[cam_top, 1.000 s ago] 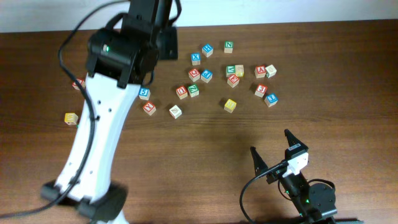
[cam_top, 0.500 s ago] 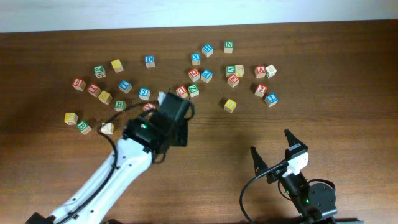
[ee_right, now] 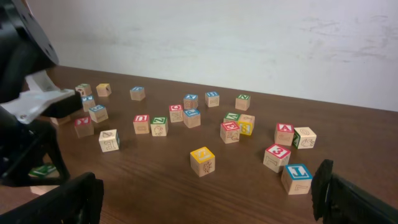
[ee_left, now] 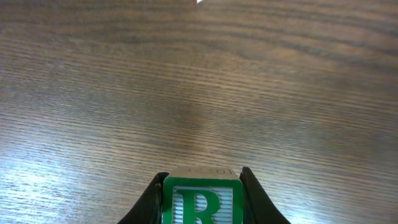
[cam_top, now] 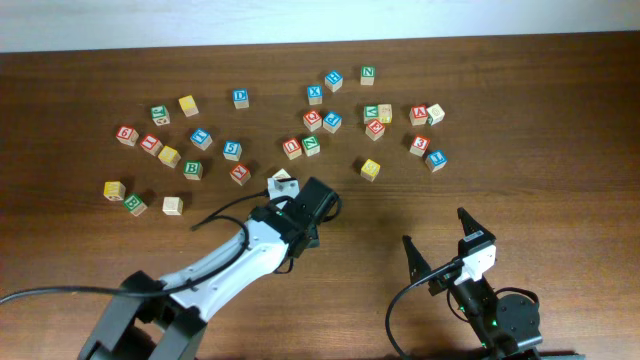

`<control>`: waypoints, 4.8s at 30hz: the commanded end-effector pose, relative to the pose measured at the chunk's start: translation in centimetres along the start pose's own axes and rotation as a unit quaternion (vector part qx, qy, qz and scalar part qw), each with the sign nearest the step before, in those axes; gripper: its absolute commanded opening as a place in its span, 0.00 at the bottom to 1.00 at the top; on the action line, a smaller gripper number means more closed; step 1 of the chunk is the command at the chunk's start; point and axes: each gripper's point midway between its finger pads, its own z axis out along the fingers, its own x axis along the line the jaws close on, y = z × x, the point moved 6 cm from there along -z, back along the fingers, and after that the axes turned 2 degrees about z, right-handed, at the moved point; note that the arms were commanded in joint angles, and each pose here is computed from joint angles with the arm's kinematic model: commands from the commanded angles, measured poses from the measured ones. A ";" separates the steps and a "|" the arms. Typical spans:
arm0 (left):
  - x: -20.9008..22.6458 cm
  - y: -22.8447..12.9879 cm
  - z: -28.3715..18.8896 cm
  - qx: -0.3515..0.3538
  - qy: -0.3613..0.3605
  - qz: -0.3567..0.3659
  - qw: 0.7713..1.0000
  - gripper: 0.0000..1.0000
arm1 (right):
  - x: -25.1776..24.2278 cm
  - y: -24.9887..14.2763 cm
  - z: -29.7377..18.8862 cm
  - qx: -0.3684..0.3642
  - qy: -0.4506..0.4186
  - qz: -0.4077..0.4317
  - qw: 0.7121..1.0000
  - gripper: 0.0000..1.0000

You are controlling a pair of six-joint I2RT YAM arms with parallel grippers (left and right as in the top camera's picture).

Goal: Spell out RSS
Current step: 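Carry the R block toward the table center and set it down, then move the left gripper left and grasp a yellow S block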

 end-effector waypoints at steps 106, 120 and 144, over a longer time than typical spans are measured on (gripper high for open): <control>24.0 14.9 -18.4 -0.161 0.108 -0.116 0.974 0.99 | 0.0 -0.3 0.0 0.002 -0.003 0.005 1.000 0.98; 24.8 16.2 -5.8 0.012 0.040 0.179 0.983 1.00 | 0.0 -0.3 0.0 0.002 -0.003 0.005 1.000 0.98; 23.0 20.6 5.8 -0.054 -0.039 0.298 0.952 0.77 | 0.0 -0.3 0.0 0.002 -0.003 0.005 1.000 0.98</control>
